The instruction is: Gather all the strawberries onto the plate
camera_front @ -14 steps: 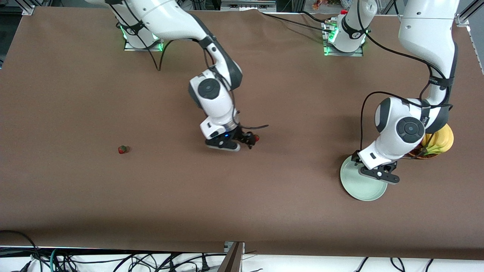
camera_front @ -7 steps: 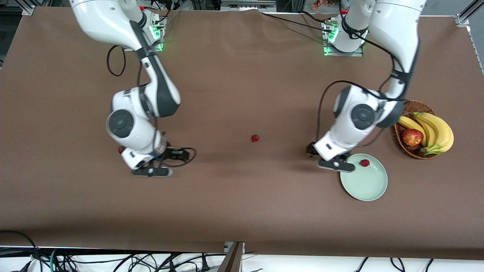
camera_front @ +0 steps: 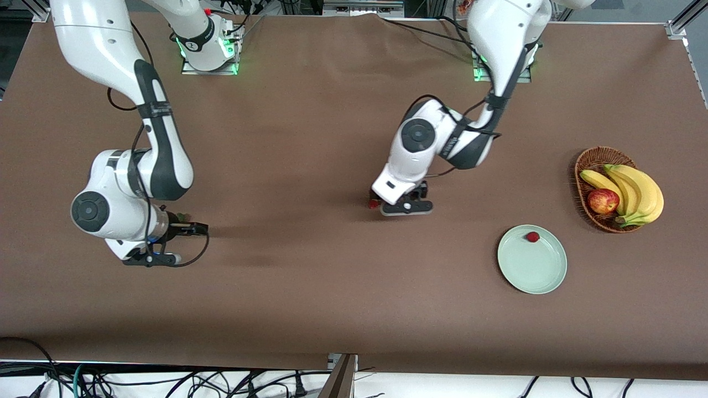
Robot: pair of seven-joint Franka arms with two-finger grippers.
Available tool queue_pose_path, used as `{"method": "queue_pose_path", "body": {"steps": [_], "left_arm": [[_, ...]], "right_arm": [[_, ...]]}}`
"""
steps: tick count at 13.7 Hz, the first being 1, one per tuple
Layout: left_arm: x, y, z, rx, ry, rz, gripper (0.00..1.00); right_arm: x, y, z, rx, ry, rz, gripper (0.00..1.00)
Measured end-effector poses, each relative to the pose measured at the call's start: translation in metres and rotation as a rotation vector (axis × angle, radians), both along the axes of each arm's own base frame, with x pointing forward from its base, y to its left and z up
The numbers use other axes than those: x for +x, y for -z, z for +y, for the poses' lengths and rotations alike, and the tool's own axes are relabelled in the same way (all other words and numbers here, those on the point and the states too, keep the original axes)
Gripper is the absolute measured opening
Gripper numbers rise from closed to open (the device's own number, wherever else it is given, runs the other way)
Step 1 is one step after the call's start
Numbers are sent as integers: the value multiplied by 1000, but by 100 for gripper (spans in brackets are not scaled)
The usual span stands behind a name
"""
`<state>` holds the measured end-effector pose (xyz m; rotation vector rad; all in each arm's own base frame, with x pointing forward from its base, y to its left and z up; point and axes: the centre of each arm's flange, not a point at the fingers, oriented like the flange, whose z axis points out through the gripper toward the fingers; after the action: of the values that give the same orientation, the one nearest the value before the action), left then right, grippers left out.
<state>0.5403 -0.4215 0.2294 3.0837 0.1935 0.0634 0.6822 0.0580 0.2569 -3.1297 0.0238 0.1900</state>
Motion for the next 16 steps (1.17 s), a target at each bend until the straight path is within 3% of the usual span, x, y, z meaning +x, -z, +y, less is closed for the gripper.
{"method": "queue_pose_path", "body": {"steps": [6, 8, 9, 14, 16], "left_arm": [[-3, 55, -39, 14, -40, 5, 100], [0, 58, -35, 20, -45, 3, 94], [1, 58, -35, 19, -46, 1, 87], [2, 55, -37, 17, -43, -4, 34], [5, 51, -35, 26, -34, -18, 32]], "right_arm": [[-7, 39, -27, -16, 36, 37, 100], [-14, 51, -29, -20, 40, 50, 100], [-18, 55, -31, -21, 43, 58, 100], [-35, 77, -43, -34, 62, 54, 100], [-38, 79, -44, -34, 62, 55, 100]]}}
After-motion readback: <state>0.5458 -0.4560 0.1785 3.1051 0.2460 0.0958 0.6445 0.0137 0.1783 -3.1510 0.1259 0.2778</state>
